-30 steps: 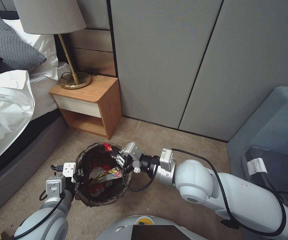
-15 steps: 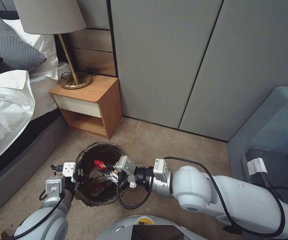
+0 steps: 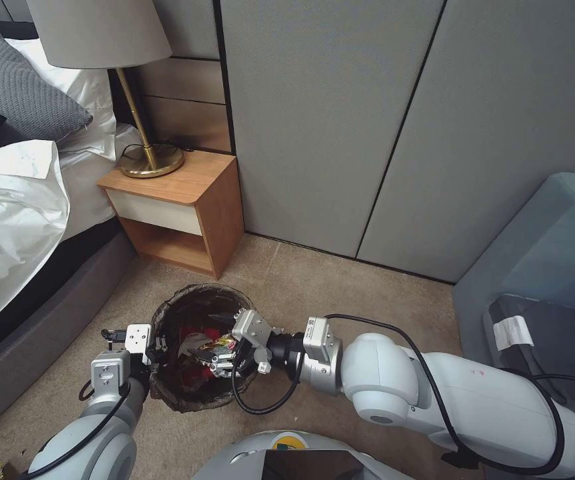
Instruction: Pick up the trash bin, then pick up the garbage from the floor and place it into the trash bin.
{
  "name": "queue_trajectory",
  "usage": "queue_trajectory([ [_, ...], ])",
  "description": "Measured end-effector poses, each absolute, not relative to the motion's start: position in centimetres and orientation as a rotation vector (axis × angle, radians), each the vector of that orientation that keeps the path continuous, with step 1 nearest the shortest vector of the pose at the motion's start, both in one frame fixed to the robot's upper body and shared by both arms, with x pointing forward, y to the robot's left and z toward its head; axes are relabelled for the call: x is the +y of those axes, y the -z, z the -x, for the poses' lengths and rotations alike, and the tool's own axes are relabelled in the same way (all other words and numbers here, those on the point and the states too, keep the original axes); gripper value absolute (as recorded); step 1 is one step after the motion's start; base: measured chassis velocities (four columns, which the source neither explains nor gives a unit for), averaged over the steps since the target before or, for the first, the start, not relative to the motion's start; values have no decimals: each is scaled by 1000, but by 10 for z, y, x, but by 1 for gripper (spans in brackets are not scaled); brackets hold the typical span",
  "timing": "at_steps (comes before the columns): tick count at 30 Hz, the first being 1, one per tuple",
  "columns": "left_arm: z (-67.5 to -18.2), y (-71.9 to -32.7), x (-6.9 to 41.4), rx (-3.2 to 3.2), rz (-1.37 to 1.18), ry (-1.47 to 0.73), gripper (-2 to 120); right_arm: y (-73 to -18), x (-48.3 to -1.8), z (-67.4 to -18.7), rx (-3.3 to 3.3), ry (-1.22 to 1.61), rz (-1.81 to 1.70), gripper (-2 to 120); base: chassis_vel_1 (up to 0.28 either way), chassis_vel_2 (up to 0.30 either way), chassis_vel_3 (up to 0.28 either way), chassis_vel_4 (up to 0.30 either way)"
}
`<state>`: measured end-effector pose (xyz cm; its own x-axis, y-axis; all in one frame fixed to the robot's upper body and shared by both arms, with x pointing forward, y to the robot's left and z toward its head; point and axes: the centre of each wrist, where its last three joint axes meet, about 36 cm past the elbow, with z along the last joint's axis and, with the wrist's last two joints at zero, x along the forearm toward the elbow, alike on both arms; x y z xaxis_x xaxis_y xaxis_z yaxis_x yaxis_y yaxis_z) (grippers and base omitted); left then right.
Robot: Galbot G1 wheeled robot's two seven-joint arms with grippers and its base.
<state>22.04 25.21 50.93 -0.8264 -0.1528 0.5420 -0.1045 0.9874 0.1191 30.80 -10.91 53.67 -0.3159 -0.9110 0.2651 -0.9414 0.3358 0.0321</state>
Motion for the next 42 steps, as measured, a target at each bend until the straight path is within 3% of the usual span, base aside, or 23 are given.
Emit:
queue_trajectory([
  [5,-220,-509,252,-2551,-181,111,3,-536,-107,-310,-2372,-188,-1671,91,0,0,0,0],
  [10,-221,-510,252,-2554,-179,112,3,-539,-108,-314,-2412,-176,-1649,100,0,0,0,0],
  [23,-224,-511,253,-2567,-173,115,3,-563,-142,-332,-2772,-63,-1445,100,0,0,0,0],
  [36,-226,-513,253,-2579,-174,86,3,-521,-209,-350,-3224,-249,-732,100,0,0,0,0],
  [42,-226,-513,255,-2573,-166,106,3,-493,-238,-332,-3284,-313,-439,100,0,0,0,0],
])
